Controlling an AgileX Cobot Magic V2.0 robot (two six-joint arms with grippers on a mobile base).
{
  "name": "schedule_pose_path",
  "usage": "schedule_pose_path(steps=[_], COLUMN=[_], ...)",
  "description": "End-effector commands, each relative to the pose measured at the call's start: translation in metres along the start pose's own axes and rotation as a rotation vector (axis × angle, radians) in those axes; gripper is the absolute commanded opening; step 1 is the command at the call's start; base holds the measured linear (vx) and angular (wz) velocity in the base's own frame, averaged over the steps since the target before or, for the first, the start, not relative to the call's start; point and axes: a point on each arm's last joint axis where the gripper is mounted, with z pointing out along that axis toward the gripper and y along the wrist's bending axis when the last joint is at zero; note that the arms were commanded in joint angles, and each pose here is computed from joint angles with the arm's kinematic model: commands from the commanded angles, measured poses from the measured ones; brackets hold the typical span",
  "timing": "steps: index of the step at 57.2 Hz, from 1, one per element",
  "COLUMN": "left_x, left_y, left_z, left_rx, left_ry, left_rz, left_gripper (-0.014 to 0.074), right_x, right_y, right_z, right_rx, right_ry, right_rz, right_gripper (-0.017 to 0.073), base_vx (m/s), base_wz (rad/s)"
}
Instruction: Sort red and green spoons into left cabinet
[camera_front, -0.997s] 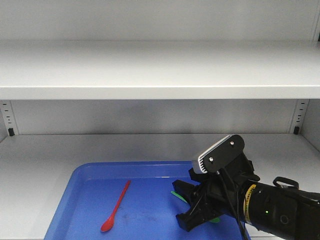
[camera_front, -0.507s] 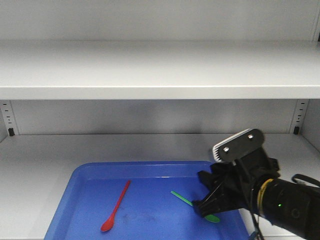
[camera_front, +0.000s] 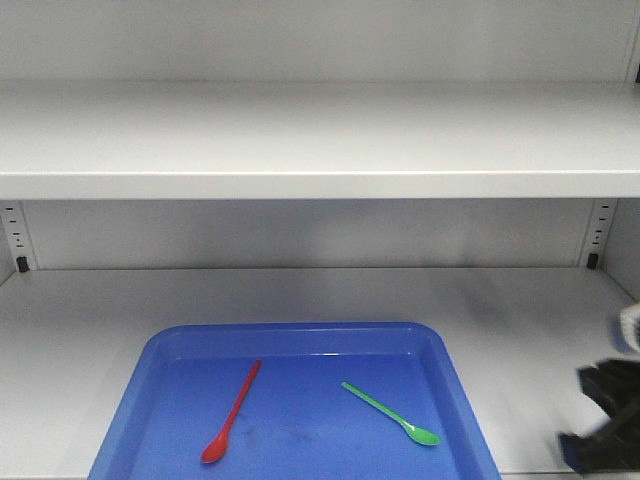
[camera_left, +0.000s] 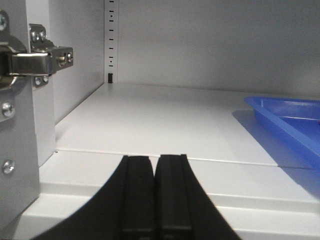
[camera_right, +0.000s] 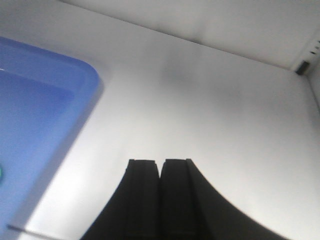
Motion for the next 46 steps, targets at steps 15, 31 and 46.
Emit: schedule_pose_path(steps=[15, 31, 46], left_x=[-0.010, -0.010, -0.010], left_y=[0.000, 0.000, 0.000], left_z=[-0.002, -0.002, -0.002], left_rx=[0.004, 0.004, 0.004], left_ry=[-0.109, -0.109, -0.107], left_rz=[-0.008, -0.008, -0.008], left_gripper=[-0.0006, -0.0006, -0.0006], right_x=[0.061, 0.125, 0.162], right_y=[-0.017, 0.005, 0.014], right_z=[-0.068, -0.090, -0.093], right_rx=[0.183, 0.173, 0.150], right_ry=[-0.384, -0.476, -0.451], right_rz=[0.153, 0.120, 0.149], right_gripper=[-0.0009, -0.0009, -0.0009], base_vx=[0.00, 0.00, 0.00], base_wz=[0.00, 0.00, 0.00])
